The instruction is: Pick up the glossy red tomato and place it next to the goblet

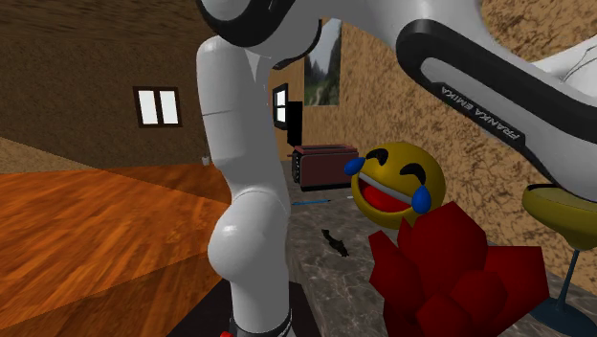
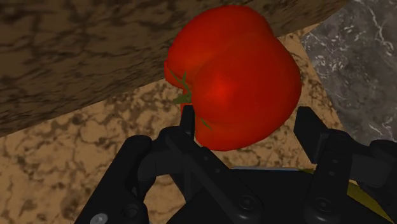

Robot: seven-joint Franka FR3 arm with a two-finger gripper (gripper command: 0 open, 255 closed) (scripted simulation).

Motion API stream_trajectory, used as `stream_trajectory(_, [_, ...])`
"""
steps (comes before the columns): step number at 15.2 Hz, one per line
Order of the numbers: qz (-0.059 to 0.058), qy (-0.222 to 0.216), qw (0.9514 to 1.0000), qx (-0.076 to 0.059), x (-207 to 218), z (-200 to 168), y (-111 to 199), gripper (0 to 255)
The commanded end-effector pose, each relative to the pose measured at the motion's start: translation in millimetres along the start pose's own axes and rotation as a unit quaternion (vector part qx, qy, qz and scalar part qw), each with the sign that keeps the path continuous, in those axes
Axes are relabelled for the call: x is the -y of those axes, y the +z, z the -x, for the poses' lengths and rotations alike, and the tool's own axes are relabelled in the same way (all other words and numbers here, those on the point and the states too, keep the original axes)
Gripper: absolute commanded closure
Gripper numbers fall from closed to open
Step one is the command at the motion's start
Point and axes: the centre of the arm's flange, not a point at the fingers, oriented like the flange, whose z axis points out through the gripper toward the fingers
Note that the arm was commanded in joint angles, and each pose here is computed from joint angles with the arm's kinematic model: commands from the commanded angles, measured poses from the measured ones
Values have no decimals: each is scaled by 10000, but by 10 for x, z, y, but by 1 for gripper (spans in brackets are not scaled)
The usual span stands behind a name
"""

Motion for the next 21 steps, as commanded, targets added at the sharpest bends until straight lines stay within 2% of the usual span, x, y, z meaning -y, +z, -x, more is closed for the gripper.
stream_trajectory(1, [7, -5, 10000, -1, 100, 31, 64, 255])
stream_trajectory(21, [7, -5, 10000, -2, 1001, 231, 577, 255])
